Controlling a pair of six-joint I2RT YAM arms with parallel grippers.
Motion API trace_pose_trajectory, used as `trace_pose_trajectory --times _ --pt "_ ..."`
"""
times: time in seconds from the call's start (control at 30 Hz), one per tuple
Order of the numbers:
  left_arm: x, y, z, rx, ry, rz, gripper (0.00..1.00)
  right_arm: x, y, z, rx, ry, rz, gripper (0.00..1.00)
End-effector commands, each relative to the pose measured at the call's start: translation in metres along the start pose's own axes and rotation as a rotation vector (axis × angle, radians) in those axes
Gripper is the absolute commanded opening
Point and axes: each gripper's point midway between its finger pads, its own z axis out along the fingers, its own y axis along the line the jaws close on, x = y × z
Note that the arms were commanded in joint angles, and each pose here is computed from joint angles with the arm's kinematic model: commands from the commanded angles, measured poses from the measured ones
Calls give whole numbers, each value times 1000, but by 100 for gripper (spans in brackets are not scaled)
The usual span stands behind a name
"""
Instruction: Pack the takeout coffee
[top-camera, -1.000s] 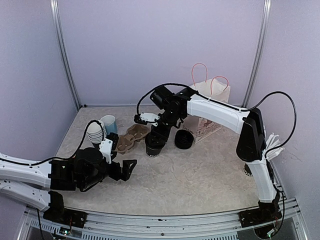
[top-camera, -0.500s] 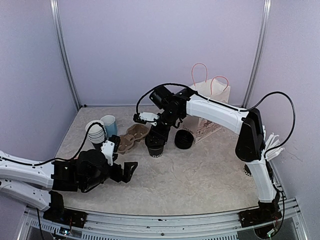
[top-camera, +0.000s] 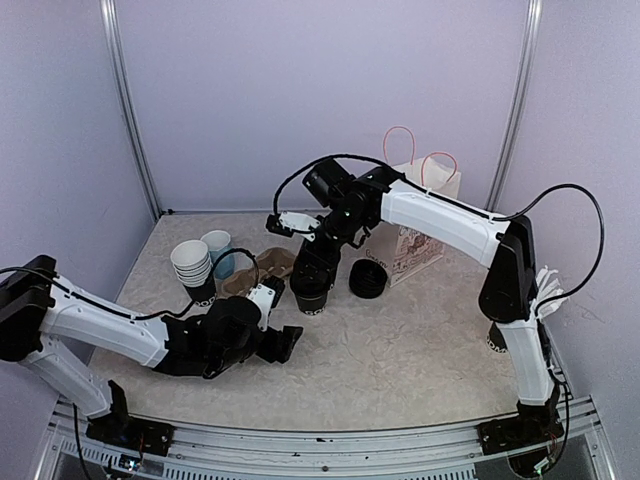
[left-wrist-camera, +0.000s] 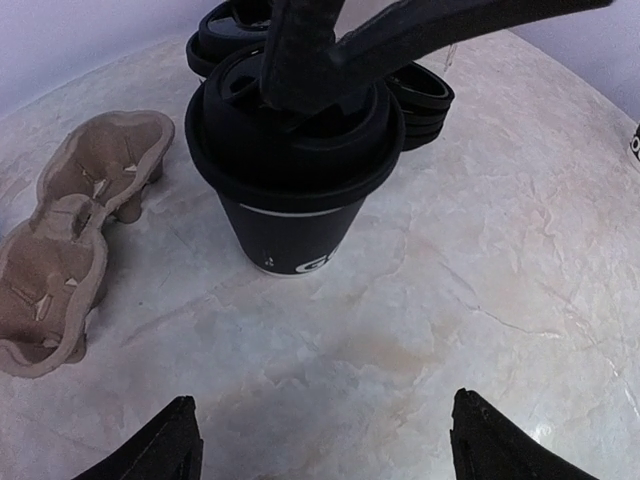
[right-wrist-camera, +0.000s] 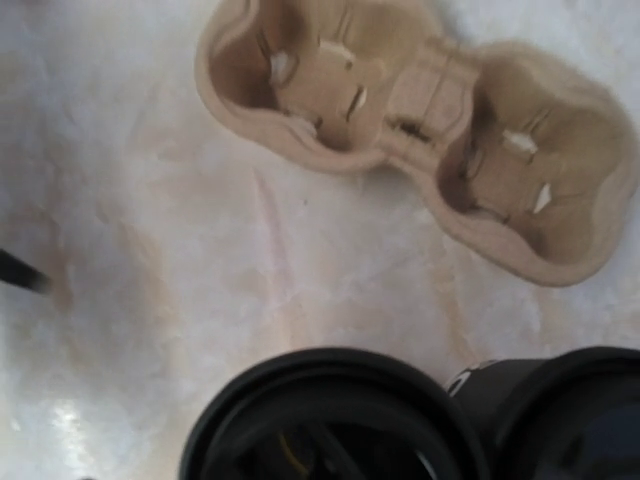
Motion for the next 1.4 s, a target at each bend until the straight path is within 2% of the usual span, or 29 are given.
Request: trace_pose_trajectory --times 0.0,0.2,0.37,0.6,0.87,1.0,1.13,1.27,1.37 --pt "-32 -12 19 46 -86 -30 83 -34 4 -63 21 -127 -38 95" --pt "-36 -11 50 10 -81 -41 84 -32 -7 -105 83 -160 -50 95" --pt "-34 0 70 -28 -73 -59 84 -12 -31 -133 120 -176 -2 94" --pt "-37 12 86 -17 -81 -88 83 11 -57 -175 151 -247 47 92" --pt "-36 11 95 -11 -72 -72 84 17 -58 -217 145 -330 43 91" --pt "-27 13 88 -15 -41 -71 84 18 -66 -252 186 -381 24 89" --pt "-18 12 63 -22 -10 -35 86 29 -98 -312 343 -446 38 86" --pt "-15 9 35 -54 19 4 87 63 -136 -350 524 -408 72 82" --pt "-23 1 15 -59 14 23 87 97 -163 -357 620 -323 110 80"
